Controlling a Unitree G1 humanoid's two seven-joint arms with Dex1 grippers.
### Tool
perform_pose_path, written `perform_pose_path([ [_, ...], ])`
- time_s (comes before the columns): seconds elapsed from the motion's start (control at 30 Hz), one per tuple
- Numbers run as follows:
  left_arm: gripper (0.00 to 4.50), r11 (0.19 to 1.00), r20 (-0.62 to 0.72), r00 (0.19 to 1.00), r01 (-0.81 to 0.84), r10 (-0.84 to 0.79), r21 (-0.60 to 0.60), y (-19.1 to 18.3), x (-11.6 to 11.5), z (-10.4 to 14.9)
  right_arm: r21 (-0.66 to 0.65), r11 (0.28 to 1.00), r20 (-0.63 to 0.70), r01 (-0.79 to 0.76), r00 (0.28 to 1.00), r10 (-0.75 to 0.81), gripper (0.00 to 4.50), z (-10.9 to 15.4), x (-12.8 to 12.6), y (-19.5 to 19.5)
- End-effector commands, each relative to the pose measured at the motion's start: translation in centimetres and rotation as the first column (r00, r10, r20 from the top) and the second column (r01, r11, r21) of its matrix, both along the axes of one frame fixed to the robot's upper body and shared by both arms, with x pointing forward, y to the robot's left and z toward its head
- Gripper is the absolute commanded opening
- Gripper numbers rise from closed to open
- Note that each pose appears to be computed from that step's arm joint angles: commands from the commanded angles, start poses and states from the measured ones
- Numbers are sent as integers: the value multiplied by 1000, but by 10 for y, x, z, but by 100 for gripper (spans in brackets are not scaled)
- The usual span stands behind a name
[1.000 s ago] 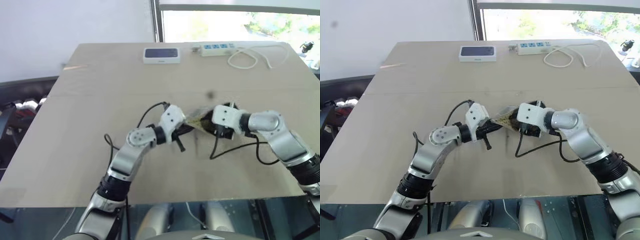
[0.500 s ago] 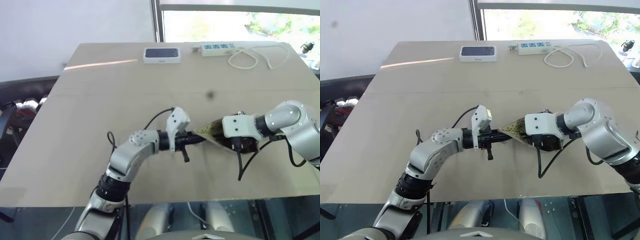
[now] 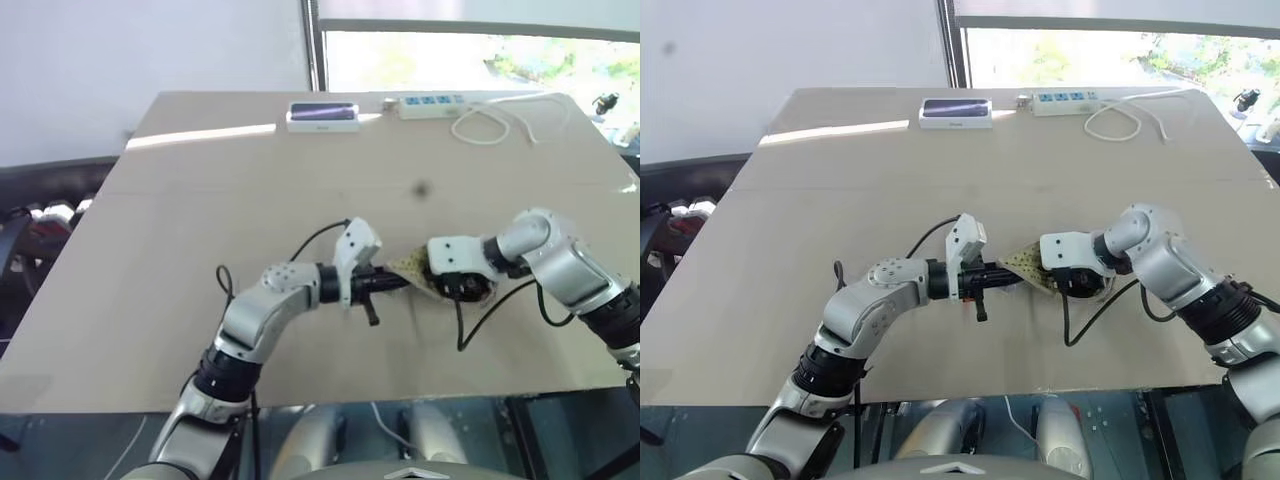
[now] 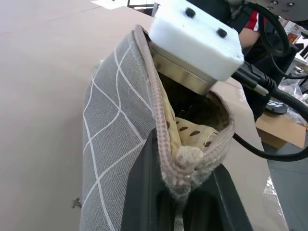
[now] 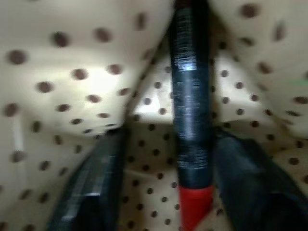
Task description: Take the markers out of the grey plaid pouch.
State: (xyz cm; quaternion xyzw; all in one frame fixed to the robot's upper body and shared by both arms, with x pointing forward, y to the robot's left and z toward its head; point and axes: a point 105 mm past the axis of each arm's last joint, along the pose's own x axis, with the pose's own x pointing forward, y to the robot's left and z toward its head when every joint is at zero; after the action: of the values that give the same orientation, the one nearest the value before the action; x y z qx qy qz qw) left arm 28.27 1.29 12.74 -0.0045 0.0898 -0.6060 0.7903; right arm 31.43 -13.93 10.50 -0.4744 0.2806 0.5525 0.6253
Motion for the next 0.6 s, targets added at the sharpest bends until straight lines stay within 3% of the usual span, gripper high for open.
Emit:
perform_pose_path([
  [0.03, 0, 1000, 101, 995, -12, 14, -23, 2, 1, 13, -50, 996, 4, 72, 997, -71, 103, -13, 3, -17],
  [0.1, 0, 998, 137, 989, -60, 60, -4, 6, 10, 9, -29, 997, 27, 67, 997, -67, 36, -8, 4, -15],
  [0.3, 0, 979, 312, 942, -165, 121, 120, 25, 33, -7, 133, 987, 184, 86, 977, -110, 35, 30, 13, -4],
  [0.6, 0, 963, 416, 907, -167, 66, 212, 38, 35, -16, 317, 943, 237, 105, 953, -186, 35, 70, 2, -3],
])
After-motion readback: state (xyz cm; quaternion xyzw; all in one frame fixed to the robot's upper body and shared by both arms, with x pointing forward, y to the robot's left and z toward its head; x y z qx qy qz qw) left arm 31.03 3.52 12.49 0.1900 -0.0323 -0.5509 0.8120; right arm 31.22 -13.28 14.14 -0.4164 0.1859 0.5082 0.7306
